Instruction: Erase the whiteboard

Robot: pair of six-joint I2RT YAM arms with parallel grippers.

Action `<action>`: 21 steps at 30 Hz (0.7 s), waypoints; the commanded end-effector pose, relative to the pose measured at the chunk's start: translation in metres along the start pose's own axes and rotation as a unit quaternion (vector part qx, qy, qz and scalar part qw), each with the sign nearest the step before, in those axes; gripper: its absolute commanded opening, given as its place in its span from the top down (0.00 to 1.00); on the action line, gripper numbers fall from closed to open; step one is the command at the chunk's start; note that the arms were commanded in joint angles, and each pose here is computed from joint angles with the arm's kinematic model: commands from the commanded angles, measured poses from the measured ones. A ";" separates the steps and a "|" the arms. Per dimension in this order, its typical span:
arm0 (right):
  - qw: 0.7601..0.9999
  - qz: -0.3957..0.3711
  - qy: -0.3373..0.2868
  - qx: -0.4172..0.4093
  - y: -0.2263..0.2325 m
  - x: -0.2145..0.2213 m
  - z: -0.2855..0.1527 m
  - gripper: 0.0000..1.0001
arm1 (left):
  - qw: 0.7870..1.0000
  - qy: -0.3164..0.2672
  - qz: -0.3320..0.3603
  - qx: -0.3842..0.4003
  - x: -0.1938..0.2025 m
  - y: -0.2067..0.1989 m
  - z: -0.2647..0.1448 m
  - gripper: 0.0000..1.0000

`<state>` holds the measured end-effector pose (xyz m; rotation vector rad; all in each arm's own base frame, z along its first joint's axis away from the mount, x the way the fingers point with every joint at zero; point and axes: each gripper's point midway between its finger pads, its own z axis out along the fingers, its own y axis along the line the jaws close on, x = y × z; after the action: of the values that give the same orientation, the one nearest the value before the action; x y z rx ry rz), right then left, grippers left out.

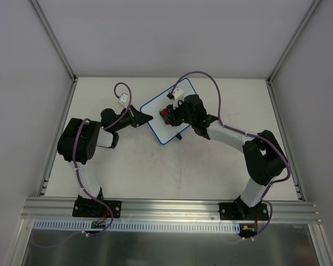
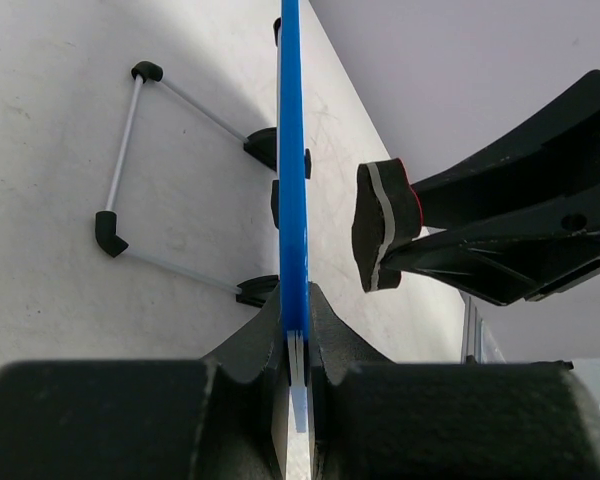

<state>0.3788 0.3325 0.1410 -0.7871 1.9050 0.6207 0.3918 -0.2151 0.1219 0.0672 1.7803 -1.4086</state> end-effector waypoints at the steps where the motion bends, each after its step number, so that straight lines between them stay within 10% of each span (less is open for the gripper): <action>1: 0.998 -0.036 -0.048 -0.029 0.013 -0.032 0.006 1.00 | 0.981 -0.070 0.150 0.098 -0.037 -0.054 -0.002 1.00; 21: 0.997 -0.049 -0.055 -0.016 0.014 -0.047 0.038 1.00 | 0.982 -0.059 0.151 0.096 -0.030 -0.051 -0.002 1.00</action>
<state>0.3895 0.3683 0.1389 -0.8581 1.8493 0.6511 0.3915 -0.2151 0.1220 0.0685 1.7799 -1.4075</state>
